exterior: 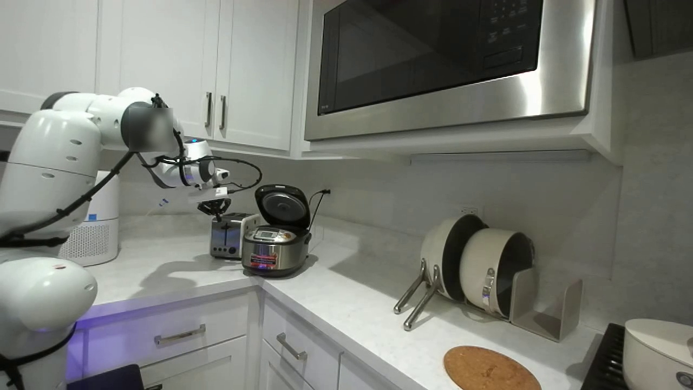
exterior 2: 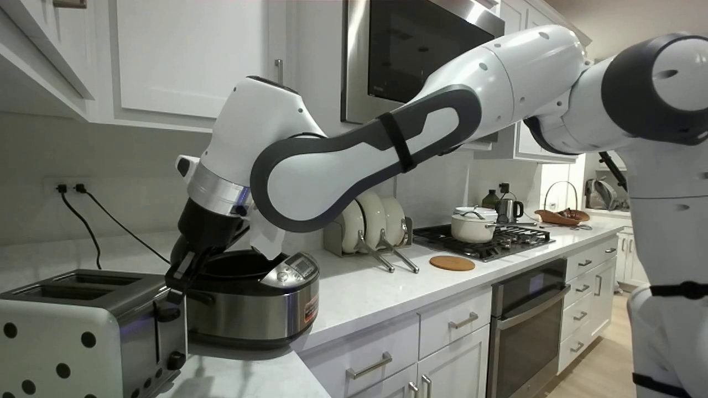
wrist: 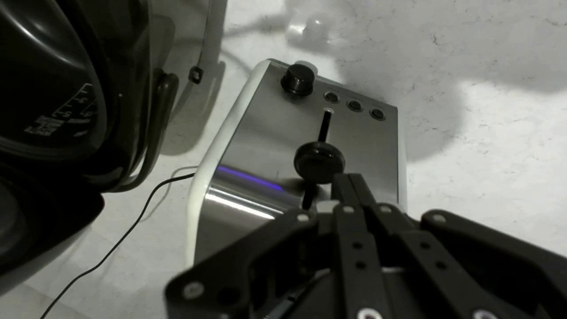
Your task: Push the lever on the toaster downwards
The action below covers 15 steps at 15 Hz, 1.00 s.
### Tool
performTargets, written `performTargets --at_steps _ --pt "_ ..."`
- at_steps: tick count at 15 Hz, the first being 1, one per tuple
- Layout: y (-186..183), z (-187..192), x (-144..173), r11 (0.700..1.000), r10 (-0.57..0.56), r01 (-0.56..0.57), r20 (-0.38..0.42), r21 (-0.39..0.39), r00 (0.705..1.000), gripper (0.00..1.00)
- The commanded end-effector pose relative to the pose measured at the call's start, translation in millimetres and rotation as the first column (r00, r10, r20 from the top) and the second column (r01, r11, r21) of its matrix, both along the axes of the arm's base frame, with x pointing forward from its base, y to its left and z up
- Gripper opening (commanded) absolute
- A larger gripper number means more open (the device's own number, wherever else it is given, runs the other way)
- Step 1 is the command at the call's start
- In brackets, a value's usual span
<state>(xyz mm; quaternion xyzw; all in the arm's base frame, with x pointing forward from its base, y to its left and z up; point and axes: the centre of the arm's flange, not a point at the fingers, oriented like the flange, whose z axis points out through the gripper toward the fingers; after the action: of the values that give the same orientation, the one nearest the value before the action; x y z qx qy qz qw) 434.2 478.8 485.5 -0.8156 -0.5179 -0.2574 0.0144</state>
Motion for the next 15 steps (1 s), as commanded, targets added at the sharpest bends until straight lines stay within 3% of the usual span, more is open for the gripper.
performTargets --at_steps 1,15 --pt "16 -1 8 1.0 -0.015 0.015 0.018 0.003 1.0 0.04" --pt "24 -17 18 0.999 -0.04 0.042 0.077 -0.016 0.996 0.04"
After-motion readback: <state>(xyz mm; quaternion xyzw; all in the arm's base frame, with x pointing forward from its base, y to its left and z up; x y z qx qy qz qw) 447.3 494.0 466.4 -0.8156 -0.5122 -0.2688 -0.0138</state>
